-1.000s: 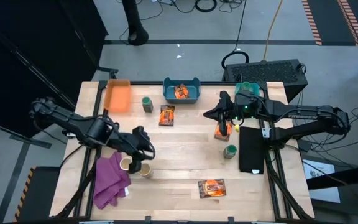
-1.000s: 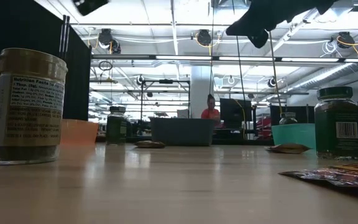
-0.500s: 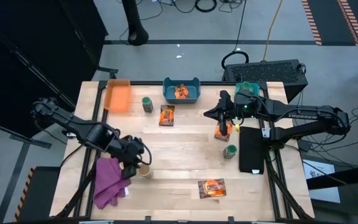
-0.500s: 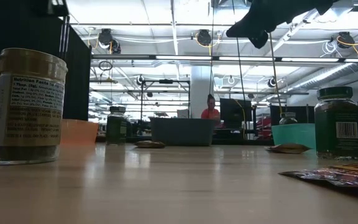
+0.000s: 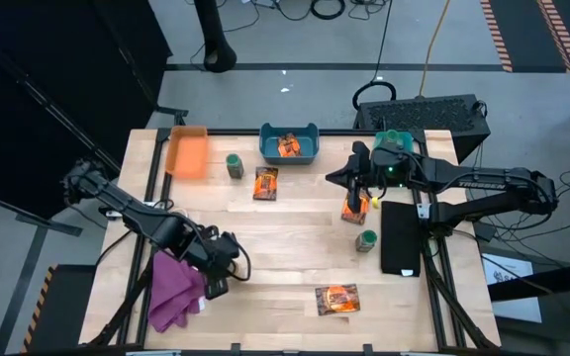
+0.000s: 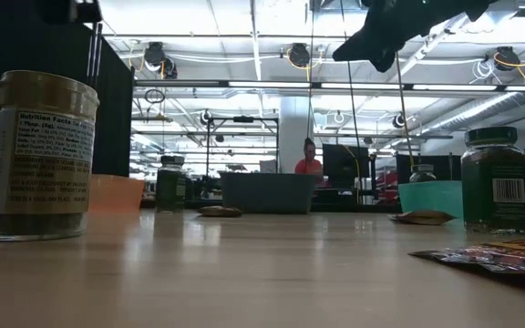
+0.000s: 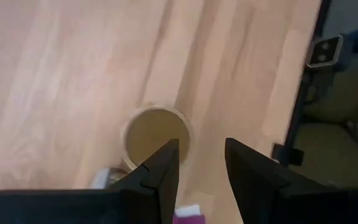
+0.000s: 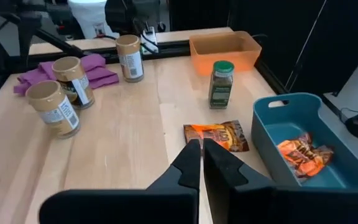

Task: Sort spices by type
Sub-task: Put the bottom right gold seasoning bottle into the orange bin

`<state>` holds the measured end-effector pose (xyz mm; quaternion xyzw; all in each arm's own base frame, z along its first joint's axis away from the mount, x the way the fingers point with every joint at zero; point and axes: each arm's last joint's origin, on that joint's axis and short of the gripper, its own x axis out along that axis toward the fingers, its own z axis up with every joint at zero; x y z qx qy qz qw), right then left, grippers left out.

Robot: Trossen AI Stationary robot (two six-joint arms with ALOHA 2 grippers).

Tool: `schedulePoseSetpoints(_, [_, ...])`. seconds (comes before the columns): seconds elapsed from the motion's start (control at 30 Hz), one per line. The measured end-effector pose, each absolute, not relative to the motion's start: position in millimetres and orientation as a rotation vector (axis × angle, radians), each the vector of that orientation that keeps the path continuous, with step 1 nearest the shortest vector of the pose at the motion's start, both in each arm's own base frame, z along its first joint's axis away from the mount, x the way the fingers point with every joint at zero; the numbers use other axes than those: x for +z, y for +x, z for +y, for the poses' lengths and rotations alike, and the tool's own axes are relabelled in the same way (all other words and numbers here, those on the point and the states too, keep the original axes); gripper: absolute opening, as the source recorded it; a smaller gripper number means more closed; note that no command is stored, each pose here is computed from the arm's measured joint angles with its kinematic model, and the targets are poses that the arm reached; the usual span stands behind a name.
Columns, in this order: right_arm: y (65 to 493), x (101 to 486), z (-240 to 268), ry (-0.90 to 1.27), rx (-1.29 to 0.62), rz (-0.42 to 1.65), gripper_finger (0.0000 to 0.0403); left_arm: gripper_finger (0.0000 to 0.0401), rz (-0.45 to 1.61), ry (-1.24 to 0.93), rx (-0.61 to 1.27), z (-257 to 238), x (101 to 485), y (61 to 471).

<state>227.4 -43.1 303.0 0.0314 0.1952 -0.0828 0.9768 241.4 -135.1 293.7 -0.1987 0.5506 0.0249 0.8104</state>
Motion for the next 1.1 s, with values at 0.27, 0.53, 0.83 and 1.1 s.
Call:
schedulePoseSetpoints(0.27, [226.3, 300.4, -42.9, 0.104, -0.176, 0.42, 0.0, 0.014, 1.197, -0.431, 0.108, -133.9, 291.9, 238.3])
schedulePoseSetpoints(0.53, [226.7, 301.2, -43.0, 0.093, -0.174, 0.411, 0.0, 0.0233, 1.156, -0.403, 0.136, -135.0, 292.4, 238.7])
schedulePoseSetpoints(0.83, [226.8, 301.4, -43.0, 0.084, -0.172, 0.41, 0.0, 0.033, 1.205, -0.382, 0.127, -139.1, 284.3, 241.3])
schedulePoseSetpoints(1.1, [226.8, 301.3, -43.0, 0.093, -0.175, 0.41, 0.0, 0.0334, 1.229, -0.371, 0.135, -141.5, 277.5, 245.0])
